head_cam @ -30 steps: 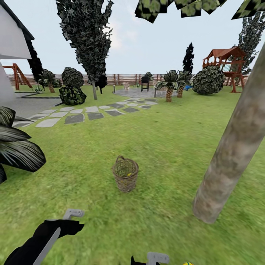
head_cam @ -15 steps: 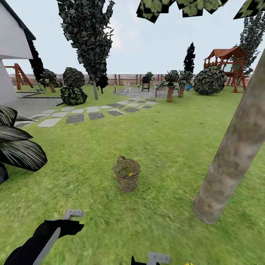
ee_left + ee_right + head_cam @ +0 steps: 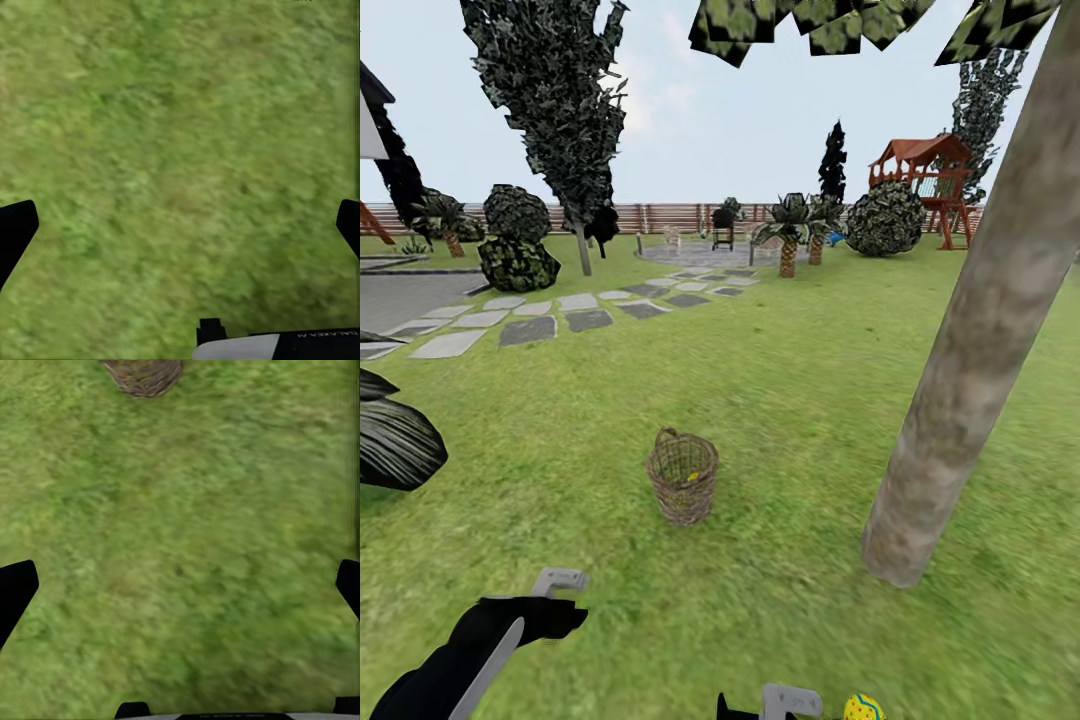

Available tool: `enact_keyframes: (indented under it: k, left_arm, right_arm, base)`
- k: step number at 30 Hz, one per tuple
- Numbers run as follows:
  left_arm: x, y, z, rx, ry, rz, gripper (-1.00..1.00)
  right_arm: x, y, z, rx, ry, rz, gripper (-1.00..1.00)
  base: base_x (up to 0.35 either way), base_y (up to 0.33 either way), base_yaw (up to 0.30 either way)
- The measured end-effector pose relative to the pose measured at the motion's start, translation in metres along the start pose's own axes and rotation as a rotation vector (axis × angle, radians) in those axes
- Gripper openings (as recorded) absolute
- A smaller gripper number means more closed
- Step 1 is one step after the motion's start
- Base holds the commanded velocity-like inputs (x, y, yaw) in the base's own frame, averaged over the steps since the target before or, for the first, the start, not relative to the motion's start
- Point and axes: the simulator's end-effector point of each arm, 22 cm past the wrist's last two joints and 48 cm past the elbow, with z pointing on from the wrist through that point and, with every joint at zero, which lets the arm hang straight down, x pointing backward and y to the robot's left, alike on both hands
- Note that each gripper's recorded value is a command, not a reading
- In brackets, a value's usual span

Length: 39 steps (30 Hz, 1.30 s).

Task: Take the three Easter eggs out of the wicker basket on the lawn in the garden, then place them on the lawn next to a single tree (choose any tree) so that all three eggs are next to the same tree and none are left in the basket.

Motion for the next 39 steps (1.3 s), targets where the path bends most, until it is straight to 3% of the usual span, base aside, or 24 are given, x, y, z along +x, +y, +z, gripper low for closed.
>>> enact_keyframes:
  k: [9,26,39]
  left_arm:
    - [-0.0001,-0.0008,-0.0010,0.004,0.001,-0.002,1.00]
    - [0.0014,-0.0009,-0.0010,0.005,0.007,-0.003,1.00]
    - [0.0004,-0.0009,-0.0008,0.002,0.002,0.001,1.00]
  right_arm:
    - [-0.0005,0.0003,-0.0004,-0.001,-0.002,0.000,1.00]
    - [-0.0006,0.0003,-0.0005,-0.001,-0.003,0.000,1.00]
    - [-0.0005,0.0002,-0.0003,0.000,-0.002,-0.001,1.00]
  base:
    - [0.031,0.013,-0.095]
    - [0.228,0.141,-0.028]
    - [0.035,0.027,-0.128]
